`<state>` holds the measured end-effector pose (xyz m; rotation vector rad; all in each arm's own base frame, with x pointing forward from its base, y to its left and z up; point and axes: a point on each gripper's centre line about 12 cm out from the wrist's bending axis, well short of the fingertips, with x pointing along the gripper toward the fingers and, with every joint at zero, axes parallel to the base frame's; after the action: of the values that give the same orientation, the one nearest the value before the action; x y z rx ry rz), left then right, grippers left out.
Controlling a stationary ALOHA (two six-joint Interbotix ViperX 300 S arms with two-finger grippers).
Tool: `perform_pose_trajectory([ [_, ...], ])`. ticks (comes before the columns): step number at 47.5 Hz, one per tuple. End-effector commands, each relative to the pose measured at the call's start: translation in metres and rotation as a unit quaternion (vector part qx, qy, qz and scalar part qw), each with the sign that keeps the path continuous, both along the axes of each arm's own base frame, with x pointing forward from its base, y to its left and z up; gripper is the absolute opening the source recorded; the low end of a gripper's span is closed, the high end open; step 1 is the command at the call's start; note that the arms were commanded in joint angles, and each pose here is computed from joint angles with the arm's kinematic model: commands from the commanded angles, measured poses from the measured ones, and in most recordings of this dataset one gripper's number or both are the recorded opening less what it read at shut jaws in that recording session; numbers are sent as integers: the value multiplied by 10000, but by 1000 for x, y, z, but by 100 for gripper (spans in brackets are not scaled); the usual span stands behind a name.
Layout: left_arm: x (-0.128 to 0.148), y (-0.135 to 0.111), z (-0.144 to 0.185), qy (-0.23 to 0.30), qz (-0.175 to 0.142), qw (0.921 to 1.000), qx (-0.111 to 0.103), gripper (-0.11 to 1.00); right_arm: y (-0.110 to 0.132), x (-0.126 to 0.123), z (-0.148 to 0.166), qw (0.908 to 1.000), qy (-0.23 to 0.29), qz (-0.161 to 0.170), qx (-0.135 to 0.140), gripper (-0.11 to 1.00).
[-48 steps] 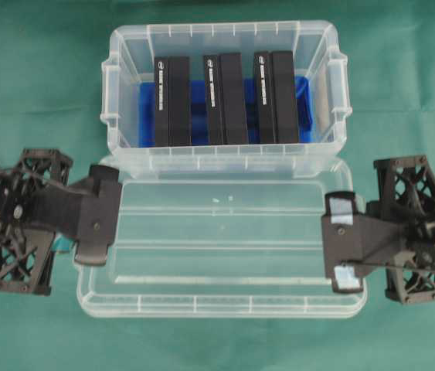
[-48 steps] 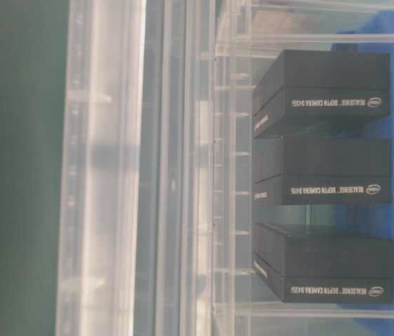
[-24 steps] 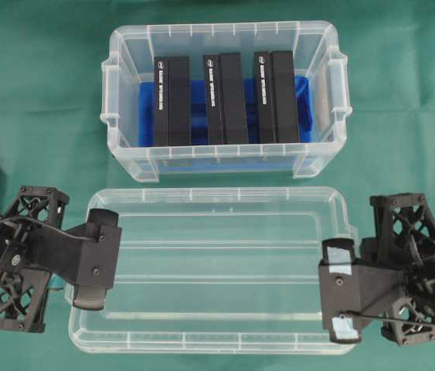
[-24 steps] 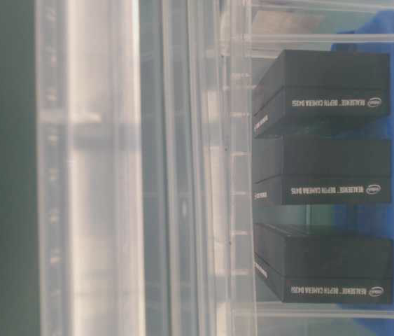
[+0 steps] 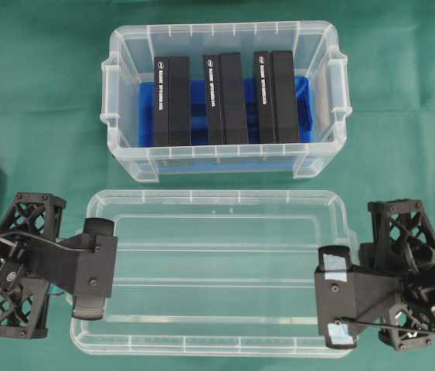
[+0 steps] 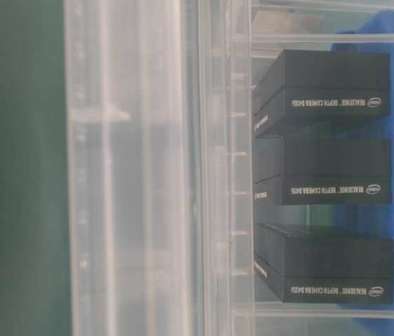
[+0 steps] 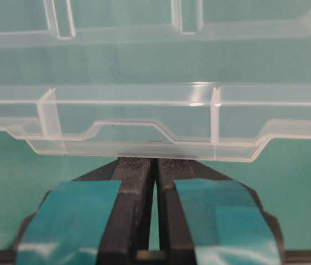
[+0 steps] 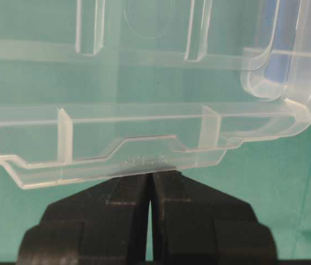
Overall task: Clamp the lid of the box with both arms, then lift and open it.
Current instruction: 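Lower the lid onto the cloth in front of the box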
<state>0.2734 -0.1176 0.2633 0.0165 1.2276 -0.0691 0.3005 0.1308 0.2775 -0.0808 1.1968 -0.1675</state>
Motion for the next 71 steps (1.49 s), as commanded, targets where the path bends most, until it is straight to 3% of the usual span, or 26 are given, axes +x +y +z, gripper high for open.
perform_pose_trajectory([
  [1,16,4,19,-491,134,9987,-41,1,-1,14,18,9987,-495,-20,91,0],
  [29,27,-3,-13,-511,65,9986,-85,1,1,9,-26,9973,-593,-154,409,0],
  [53,23,-2,-65,-393,520,9973,-339,1,5,10,-63,9968,-540,-158,570,0],
  [71,27,-6,-99,-388,467,9973,-421,1,3,13,-97,9959,-522,-119,735,0],
])
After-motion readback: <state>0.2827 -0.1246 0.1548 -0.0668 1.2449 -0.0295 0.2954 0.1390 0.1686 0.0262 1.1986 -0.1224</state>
